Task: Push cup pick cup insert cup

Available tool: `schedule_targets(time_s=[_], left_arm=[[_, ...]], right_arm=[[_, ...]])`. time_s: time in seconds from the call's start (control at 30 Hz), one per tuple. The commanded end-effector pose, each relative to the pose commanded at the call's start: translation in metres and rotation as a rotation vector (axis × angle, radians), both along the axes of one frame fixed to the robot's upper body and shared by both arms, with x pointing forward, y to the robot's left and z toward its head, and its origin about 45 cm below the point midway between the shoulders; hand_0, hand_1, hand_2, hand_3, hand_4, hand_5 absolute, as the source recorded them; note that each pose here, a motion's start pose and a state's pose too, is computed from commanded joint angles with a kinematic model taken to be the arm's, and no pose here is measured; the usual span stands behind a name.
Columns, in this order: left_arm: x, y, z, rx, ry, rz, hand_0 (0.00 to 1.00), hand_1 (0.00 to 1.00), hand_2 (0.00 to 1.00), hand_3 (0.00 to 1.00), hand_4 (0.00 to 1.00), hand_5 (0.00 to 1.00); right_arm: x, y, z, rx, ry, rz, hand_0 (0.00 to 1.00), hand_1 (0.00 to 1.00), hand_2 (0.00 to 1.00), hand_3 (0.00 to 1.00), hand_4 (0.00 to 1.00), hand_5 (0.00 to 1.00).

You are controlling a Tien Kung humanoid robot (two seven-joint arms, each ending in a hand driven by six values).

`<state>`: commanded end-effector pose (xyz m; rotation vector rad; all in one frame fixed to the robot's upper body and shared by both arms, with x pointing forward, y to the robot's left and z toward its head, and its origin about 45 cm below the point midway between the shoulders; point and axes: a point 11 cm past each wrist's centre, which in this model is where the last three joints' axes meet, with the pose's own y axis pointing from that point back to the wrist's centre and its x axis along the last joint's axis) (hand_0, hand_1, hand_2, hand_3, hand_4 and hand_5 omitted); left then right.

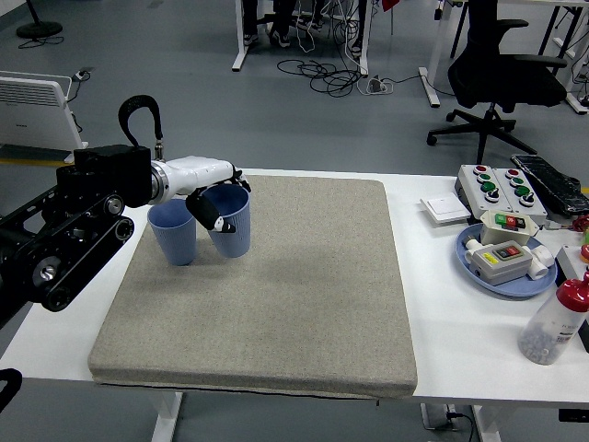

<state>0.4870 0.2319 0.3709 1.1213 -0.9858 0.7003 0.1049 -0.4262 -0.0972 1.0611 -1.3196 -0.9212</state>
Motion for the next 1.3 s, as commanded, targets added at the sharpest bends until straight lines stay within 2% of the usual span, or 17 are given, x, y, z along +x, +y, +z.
schedule_targets(time_s=[0.1,0.23,0.37,0.53,0.63,0.83,1.07,1.3], left_arm=[[0.0016,0.014,0.026,-0.018,-0.05,0.037,0.416,0.57,0.57,0.607,0.6,0.039],[0.0052,0.037,0.044,-0.02,-0.086,0.099,0.418,0.567,0.566,0.609,0.59,0.021],[0.009,0.056,0.05,-0.019,-0.095,0.151,0.425,0.567,0.563,0.61,0.572,0.011],[0.0137,0.072,0.044,0.007,-0.083,0.199,0.425,0.567,0.563,0.61,0.572,0.011],[0.0166,0.081,0.032,0.029,-0.058,0.232,0.428,0.572,0.562,0.61,0.564,0.011],[0.0202,0.089,0.013,0.046,-0.015,0.257,0.431,0.572,0.561,0.613,0.563,0.01],[0.0218,0.089,0.0,0.058,0.014,0.255,0.435,0.573,0.563,0.614,0.563,0.01],[0.0225,0.085,-0.006,0.044,0.025,0.241,0.437,0.573,0.564,0.613,0.563,0.01]], right_arm=[[0.0,-0.001,0.0,-0.001,0.0,-0.001,0.723,0.654,0.656,0.581,0.096,0.543],[0.0,-0.001,0.0,-0.002,0.0,-0.002,0.723,0.655,0.656,0.581,0.096,0.544],[-0.001,-0.001,0.0,-0.002,0.0,-0.003,0.723,0.654,0.656,0.581,0.098,0.544],[-0.001,-0.001,0.0,-0.002,0.001,-0.001,0.723,0.654,0.656,0.581,0.098,0.544],[-0.001,-0.001,0.0,-0.002,0.002,0.0,0.722,0.655,0.656,0.58,0.098,0.546],[-0.002,0.0,0.0,-0.001,0.003,0.0,0.723,0.654,0.656,0.58,0.098,0.546],[-0.003,0.0,-0.001,-0.001,0.005,-0.001,0.722,0.655,0.657,0.581,0.098,0.546],[-0.004,0.0,-0.001,-0.001,0.009,-0.001,0.722,0.656,0.657,0.58,0.097,0.546]])
